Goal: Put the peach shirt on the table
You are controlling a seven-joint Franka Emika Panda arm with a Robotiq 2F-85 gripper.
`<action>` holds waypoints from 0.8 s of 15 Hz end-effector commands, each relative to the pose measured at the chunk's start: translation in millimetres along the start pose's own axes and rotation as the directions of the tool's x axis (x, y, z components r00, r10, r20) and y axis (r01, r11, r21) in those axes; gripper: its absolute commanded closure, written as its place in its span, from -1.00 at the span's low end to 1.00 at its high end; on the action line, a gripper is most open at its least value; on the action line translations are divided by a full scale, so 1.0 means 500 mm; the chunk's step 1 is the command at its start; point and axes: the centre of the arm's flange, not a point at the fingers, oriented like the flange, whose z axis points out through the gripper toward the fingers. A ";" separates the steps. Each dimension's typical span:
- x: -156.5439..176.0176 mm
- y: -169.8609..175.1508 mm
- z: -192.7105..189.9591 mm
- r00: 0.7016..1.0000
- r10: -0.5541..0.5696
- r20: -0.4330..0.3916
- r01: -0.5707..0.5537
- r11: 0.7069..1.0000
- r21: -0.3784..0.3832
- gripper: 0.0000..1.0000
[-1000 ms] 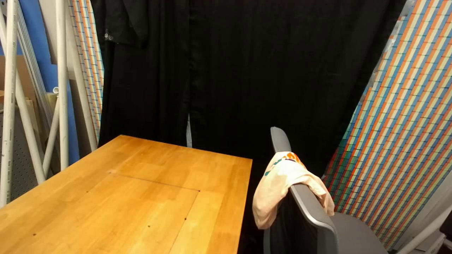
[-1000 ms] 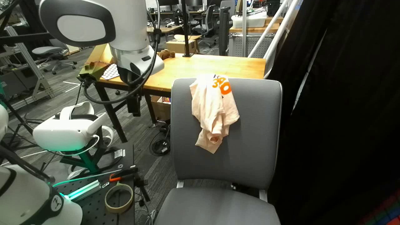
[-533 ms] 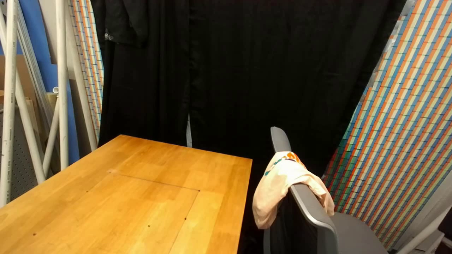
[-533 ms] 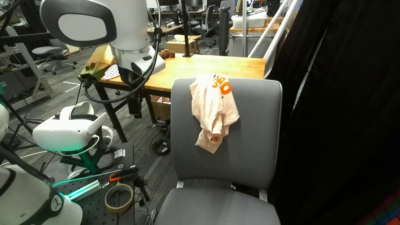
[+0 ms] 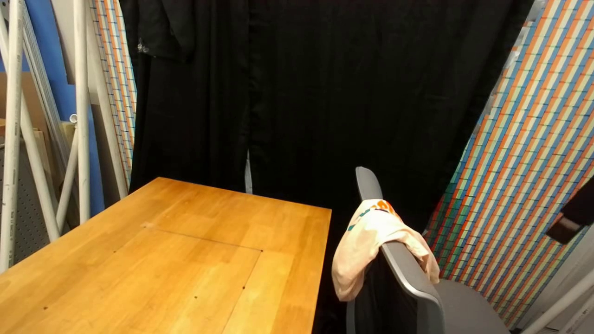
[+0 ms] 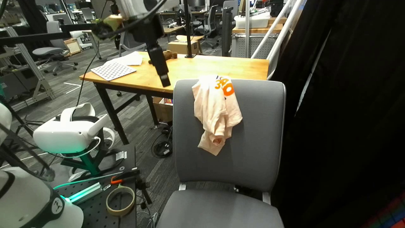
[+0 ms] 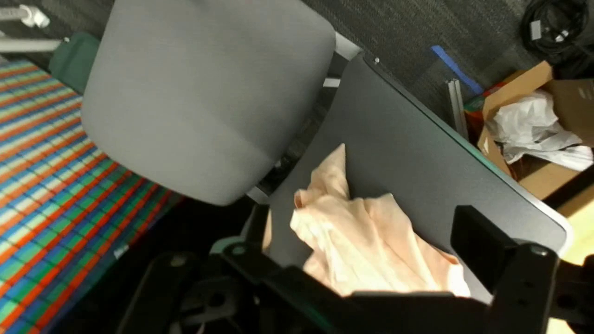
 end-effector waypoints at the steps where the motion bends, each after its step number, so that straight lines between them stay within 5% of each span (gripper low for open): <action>1: 0.083 -0.062 -0.112 0.980 -0.185 -0.077 0.188 0.982 0.026 -1.00; 5: 0.198 -0.121 -0.136 0.917 -0.378 -0.128 0.389 0.919 0.067 -1.00; 12: 0.378 -0.202 0.009 0.778 -0.623 -0.076 0.626 0.760 0.176 -1.00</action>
